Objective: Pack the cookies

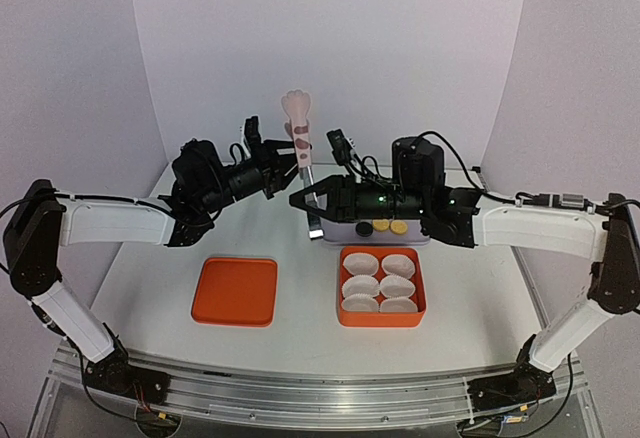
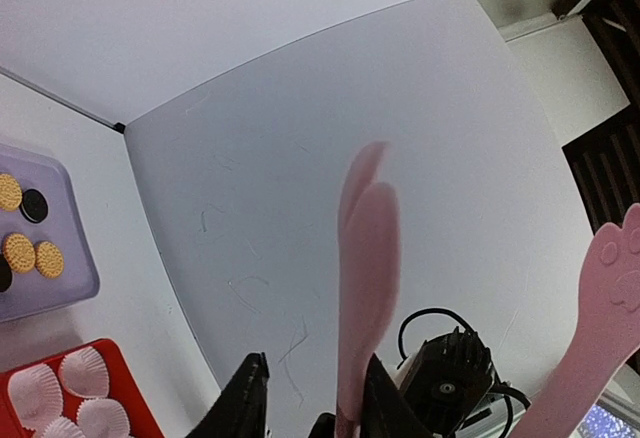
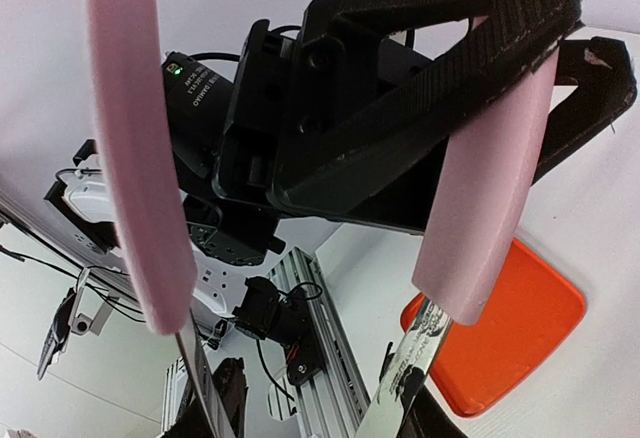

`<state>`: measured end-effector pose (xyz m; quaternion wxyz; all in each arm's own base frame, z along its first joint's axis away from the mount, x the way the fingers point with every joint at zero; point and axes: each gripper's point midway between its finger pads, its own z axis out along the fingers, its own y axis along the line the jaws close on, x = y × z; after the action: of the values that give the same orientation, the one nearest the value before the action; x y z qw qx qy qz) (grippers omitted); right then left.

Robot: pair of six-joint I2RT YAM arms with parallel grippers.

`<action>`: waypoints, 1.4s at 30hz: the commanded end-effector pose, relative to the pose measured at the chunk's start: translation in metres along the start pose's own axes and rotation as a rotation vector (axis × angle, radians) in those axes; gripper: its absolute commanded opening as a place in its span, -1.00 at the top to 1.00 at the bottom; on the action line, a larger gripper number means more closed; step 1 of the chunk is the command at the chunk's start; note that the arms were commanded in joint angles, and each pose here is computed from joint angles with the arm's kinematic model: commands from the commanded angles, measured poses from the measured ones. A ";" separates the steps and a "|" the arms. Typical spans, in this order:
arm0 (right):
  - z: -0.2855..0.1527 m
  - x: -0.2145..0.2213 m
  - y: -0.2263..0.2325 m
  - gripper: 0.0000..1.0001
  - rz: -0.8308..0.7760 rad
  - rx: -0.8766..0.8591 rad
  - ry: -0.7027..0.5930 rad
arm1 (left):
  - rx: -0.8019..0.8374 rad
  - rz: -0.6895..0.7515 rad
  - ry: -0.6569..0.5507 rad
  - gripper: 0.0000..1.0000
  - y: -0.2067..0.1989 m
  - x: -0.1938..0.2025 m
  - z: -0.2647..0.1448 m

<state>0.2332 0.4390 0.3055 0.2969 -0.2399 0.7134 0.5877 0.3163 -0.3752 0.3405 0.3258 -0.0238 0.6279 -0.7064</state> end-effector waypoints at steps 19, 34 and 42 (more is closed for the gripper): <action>-0.075 -0.058 -0.052 0.22 0.086 0.309 -0.177 | -0.244 0.237 -0.057 -0.99 -0.005 -0.015 -0.045; -0.233 0.006 -0.185 0.12 0.095 1.233 0.350 | -0.708 0.334 -0.154 -0.99 0.058 -0.042 -0.090; -0.257 0.007 -0.211 0.10 0.086 1.324 0.458 | -0.807 0.348 -0.110 -0.99 0.086 -0.040 -0.082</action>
<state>0.3326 0.1659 0.1773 0.2017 -0.0789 0.9761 0.0203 0.3380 -0.2842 0.2563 0.4276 -0.0822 0.8232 -0.3642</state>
